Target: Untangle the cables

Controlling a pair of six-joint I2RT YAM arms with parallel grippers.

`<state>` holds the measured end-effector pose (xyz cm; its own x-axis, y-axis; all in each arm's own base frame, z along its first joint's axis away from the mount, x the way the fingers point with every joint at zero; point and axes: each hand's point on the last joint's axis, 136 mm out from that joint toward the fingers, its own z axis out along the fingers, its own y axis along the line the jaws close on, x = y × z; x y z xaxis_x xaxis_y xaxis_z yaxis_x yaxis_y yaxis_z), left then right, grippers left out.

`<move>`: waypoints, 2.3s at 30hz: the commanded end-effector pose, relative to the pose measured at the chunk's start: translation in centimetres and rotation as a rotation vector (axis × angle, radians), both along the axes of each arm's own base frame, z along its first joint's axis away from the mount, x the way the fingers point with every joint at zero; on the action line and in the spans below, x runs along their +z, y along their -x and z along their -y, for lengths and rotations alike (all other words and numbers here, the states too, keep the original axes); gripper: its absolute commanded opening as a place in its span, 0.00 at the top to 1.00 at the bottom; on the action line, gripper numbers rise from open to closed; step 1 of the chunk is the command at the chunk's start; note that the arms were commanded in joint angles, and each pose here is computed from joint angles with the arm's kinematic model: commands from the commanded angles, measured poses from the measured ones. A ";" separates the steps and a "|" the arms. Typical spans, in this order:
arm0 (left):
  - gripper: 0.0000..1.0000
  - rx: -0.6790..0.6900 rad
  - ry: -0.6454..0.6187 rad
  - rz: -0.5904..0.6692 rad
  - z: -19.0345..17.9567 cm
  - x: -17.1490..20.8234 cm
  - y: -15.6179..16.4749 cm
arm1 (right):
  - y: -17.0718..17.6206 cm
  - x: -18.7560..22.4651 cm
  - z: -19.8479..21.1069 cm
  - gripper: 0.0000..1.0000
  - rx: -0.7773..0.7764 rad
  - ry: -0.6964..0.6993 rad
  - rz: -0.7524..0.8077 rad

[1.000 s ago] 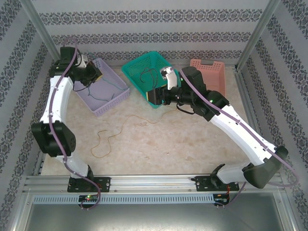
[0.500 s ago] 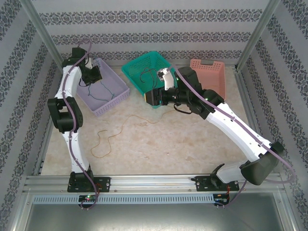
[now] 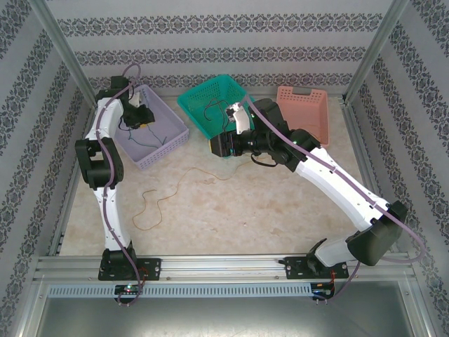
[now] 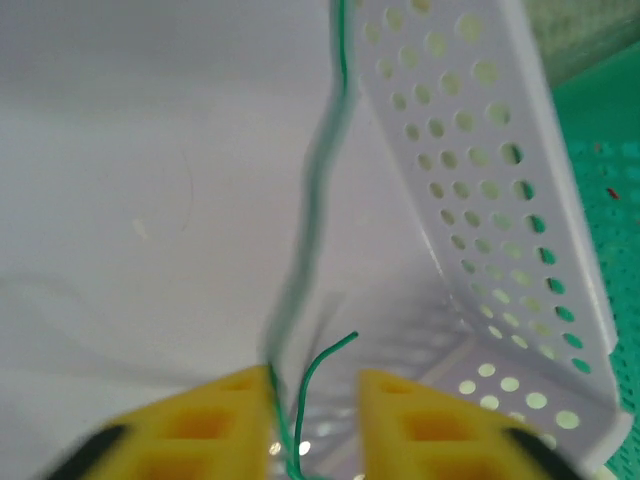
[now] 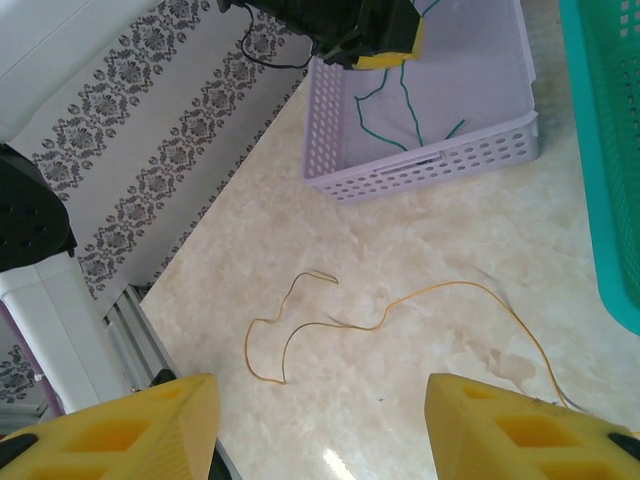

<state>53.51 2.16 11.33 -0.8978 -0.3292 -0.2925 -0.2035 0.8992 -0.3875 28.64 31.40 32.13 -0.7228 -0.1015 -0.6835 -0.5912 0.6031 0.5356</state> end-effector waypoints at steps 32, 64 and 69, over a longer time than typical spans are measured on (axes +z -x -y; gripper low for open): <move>0.56 0.568 0.182 -0.163 3.5 1.9 29.7 | 1.6 -5.9 4.7 0.46 -0.186 -0.058 -0.134; 1.00 0.226 -0.076 -0.287 4.5 -5.3 27.1 | -3.0 -15.9 15.0 0.45 -0.768 0.046 -0.333; 1.00 0.224 -0.019 -0.213 5.7 -1.5 28.3 | -5.9 -17.6 17.2 0.45 -0.868 0.076 -0.317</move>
<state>26.44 -2.76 8.04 -0.8520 -0.5060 -0.1344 -0.4601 0.8462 -0.2689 32.40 15.48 15.13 -0.7732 0.4775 -0.4173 0.1997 0.8079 0.5545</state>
